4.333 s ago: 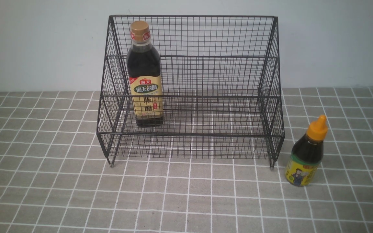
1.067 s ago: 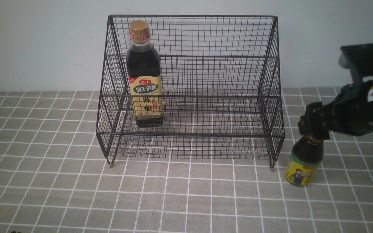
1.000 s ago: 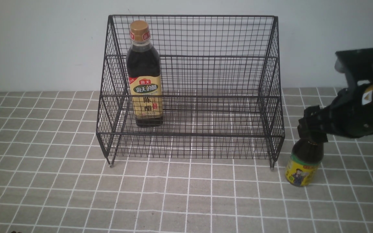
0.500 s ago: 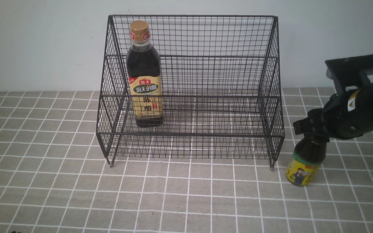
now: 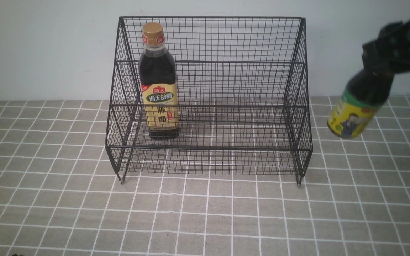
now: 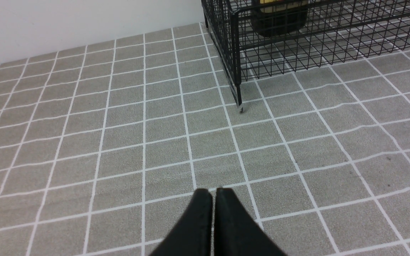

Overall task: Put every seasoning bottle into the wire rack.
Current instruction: Use the right arm to put the condiment bottle back on the shelf

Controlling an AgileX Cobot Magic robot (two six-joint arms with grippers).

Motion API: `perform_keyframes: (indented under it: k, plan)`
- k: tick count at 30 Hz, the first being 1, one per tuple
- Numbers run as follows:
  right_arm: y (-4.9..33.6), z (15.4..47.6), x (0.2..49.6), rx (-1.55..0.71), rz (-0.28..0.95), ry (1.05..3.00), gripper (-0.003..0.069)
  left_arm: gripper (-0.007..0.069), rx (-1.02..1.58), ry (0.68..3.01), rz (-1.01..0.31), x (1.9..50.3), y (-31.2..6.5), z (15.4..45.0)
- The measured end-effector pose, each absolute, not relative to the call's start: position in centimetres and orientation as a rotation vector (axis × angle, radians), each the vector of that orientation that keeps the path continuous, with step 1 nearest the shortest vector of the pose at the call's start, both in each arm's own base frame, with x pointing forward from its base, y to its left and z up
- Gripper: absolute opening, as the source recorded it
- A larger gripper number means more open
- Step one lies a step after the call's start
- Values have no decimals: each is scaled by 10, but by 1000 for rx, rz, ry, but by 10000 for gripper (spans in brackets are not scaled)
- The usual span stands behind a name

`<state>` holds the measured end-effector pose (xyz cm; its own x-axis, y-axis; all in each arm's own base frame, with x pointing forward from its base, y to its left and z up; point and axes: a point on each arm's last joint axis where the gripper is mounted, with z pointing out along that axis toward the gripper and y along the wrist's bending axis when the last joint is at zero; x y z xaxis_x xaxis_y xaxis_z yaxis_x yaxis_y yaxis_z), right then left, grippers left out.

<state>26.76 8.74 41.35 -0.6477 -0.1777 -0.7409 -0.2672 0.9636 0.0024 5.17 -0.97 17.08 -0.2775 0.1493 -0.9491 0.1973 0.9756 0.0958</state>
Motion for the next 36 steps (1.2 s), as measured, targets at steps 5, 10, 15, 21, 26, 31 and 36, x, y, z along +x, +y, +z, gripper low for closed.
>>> perform_keyframes:
  k: [5, 10, 15, 21, 26, 31, 36]
  plan:
    - [117, 416, 276, -411, 204, 2263, 296, -7, 252, 1859, -47, 52, -10, 171]
    - [144, 391, 307, -464, 217, 2317, 296, -7, 252, 1859, -47, 52, -10, 171]
    - [154, 368, 329, -473, 216, 2363, 296, -7, 252, 1859, -47, 52, -10, 171]
    - [163, 341, 347, -484, 201, 2414, 296, -7, 252, 1859, -47, 52, -10, 171]
    - [166, 330, 353, -478, 200, 2434, 296, -7, 252, 1859, -47, 52, -10, 171]
    - [166, 316, 354, -488, 179, 2516, 296, -7, 252, 1859, -47, 52, -10, 171]
    - [167, 305, 355, -502, 158, 2585, 317, -7, 252, 1859, -47, 52, -10, 171]
